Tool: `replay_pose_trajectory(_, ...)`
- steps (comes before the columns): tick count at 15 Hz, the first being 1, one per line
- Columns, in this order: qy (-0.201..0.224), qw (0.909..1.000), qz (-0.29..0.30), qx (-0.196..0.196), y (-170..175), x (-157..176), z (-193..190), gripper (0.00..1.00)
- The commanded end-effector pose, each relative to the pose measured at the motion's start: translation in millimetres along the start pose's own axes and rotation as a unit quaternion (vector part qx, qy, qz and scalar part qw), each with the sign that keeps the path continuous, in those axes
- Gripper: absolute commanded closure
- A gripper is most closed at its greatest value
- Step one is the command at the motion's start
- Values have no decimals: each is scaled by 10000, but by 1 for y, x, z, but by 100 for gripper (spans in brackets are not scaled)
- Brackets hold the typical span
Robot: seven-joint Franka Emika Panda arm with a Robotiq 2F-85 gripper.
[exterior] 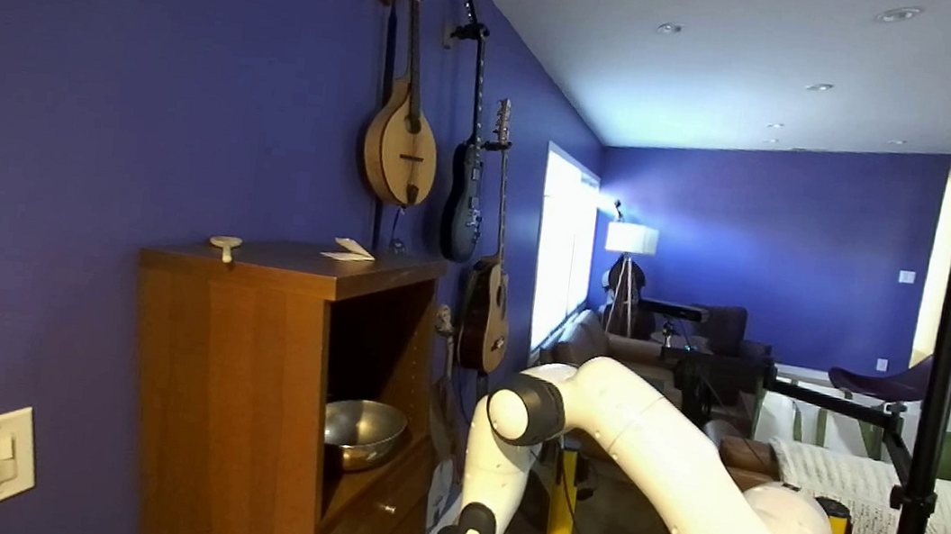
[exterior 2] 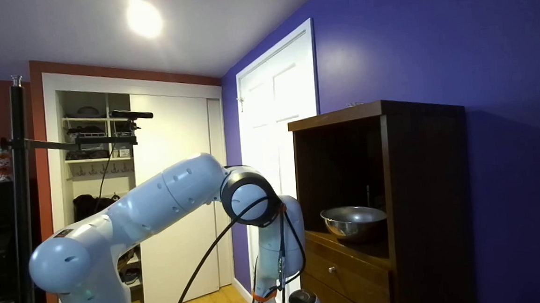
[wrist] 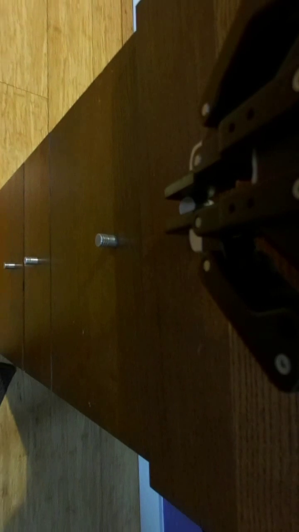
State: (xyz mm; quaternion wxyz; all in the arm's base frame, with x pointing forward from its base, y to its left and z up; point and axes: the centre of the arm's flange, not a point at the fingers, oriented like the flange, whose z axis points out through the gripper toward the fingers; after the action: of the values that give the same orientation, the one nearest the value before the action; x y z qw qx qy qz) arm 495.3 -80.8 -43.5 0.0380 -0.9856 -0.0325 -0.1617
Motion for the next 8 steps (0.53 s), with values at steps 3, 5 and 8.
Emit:
replay_pose_trajectory(3, 70, 9999, -101, 7, -2, 13, 6, 96)
replay_pose_trajectory(5, 237, 9995, -224, -21, -2, 17, 8, 96)
replay_pose_trajectory(8, 535, 9975, -446, -73, -3, 22, 8, 96)
